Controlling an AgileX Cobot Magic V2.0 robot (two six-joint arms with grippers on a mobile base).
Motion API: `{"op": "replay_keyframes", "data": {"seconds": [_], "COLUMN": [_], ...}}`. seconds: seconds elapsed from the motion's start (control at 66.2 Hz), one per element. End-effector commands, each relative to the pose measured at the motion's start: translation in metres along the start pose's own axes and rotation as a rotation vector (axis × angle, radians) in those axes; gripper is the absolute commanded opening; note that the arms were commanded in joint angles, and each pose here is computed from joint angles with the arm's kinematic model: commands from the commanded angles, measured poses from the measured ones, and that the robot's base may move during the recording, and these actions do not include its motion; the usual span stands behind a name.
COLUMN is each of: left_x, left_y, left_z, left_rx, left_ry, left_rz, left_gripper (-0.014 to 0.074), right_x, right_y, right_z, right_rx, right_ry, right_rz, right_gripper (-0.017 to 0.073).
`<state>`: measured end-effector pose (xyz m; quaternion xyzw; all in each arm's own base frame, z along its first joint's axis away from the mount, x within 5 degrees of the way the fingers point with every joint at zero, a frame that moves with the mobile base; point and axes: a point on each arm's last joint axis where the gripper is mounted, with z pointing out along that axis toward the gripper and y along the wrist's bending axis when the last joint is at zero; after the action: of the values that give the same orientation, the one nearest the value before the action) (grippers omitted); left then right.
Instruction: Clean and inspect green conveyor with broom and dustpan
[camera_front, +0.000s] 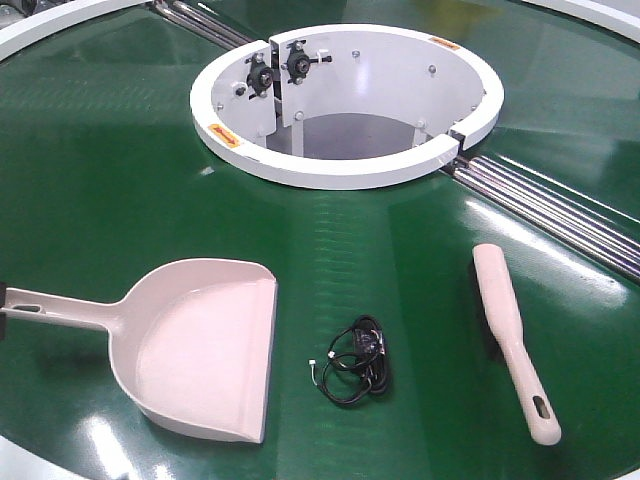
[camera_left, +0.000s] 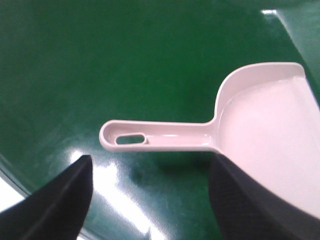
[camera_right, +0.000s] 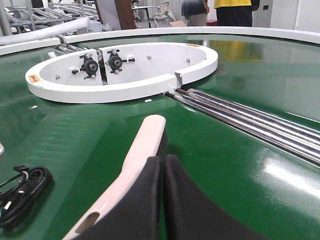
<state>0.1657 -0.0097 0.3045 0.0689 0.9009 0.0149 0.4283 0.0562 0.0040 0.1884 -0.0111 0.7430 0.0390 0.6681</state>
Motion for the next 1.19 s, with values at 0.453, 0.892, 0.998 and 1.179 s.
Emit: {"op": "replay_keyframes", "data": {"seconds": [0.453, 0.892, 0.998, 1.179], "left_x": [-0.0167, -0.0227, -0.0225, -0.0228], "left_y": [-0.0012, 0.0000, 0.0000, 0.0000], "left_z": [-0.0077, -0.0086, -0.0086, -0.0088], "left_rx": [0.018, 0.005, 0.006, 0.004], "left_ry": [-0.118, -0.185, -0.183, -0.184], "left_rz": [-0.043, -0.027, -0.028, -0.012], "left_gripper": [0.0481, 0.0481, 0.0481, 0.0481], "right_x": [-0.0010, -0.0010, -0.0010, -0.0010], "right_y": [0.0001, 0.0001, 0.0001, 0.0001], "right_z": [-0.0001, -0.0001, -0.0001, -0.0001], "right_rx": [-0.004, -0.004, -0.004, -0.004], "right_ry": [-0.074, -0.073, -0.073, -0.073], "right_rz": [-0.009, -0.009, -0.009, -0.009], "right_gripper": [-0.0005, -0.0005, -0.0005, -0.0005]}}
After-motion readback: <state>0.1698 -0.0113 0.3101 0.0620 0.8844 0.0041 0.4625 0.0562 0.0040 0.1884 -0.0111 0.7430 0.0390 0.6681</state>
